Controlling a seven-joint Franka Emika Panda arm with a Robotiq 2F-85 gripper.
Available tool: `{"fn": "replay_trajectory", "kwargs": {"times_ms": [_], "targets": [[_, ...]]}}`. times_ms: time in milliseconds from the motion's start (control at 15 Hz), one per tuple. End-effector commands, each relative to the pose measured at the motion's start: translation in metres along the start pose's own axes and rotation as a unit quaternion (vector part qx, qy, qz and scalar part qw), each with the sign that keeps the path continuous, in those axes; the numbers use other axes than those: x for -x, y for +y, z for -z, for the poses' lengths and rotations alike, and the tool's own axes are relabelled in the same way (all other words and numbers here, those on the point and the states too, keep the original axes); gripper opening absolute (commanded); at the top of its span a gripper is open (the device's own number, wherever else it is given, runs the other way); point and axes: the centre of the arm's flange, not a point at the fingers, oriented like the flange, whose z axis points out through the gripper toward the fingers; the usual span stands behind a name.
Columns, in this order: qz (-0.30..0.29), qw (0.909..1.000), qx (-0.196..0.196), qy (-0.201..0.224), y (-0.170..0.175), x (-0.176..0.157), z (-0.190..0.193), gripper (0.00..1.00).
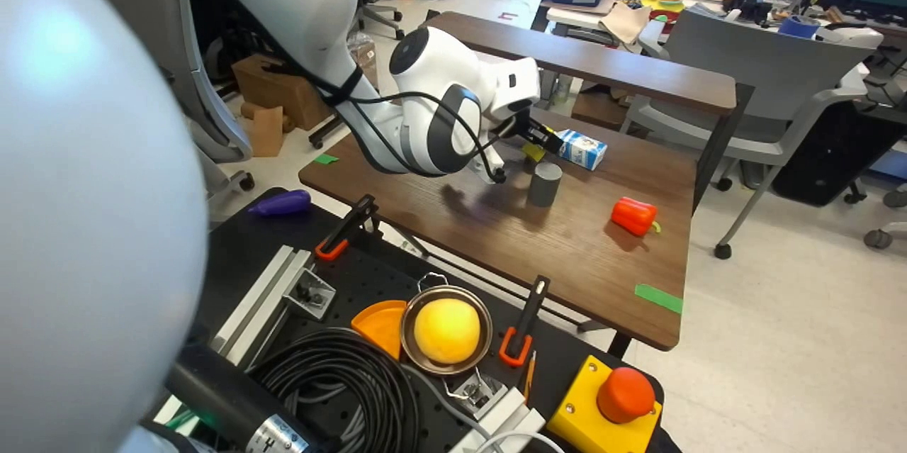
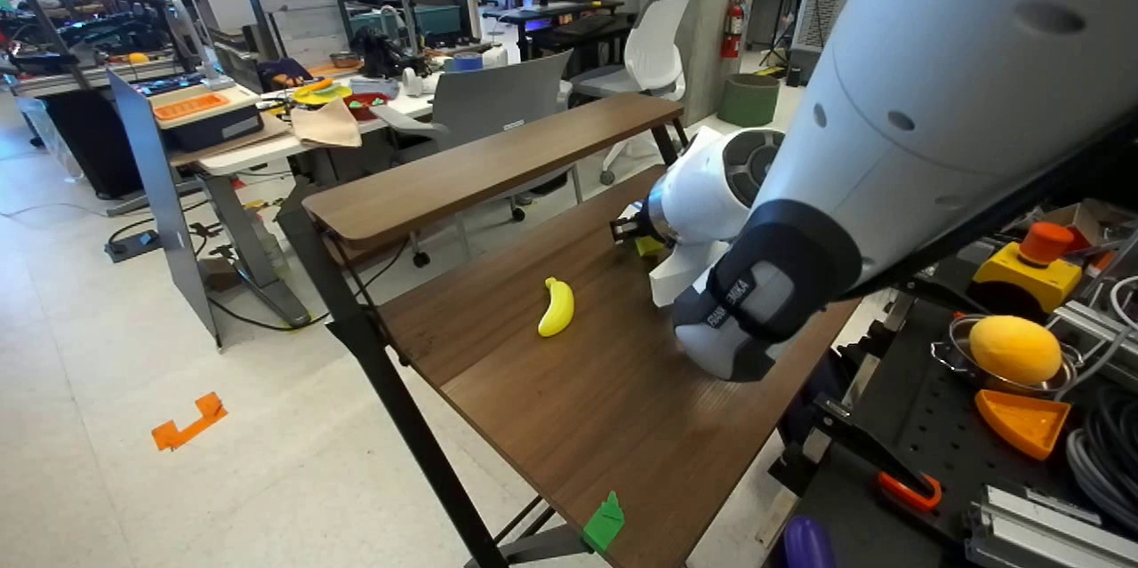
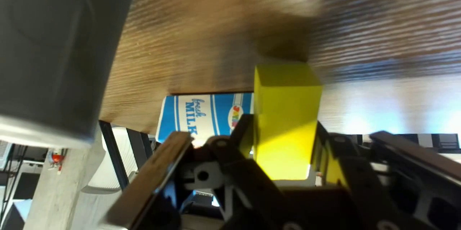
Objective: Move the yellow rectangular block to the right
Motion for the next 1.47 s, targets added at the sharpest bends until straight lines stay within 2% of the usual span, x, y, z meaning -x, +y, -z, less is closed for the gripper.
{"fn": "replay_trajectory", "kwargs": {"times_ms": [0,800,1000,1400], "targets": [[0.018,0.9965,0.004,0.081,-0.001,0.022,0.002,0.12],[0.096,0.9821,0.002,0.162,-0.012,0.032,0.018,0.12],[0.111,0.979,0.008,0.171,-0.005,0.033,0.005,0.12],[0.099,0.9799,0.038,0.169,0.014,0.031,-0.015,0.12]]}}
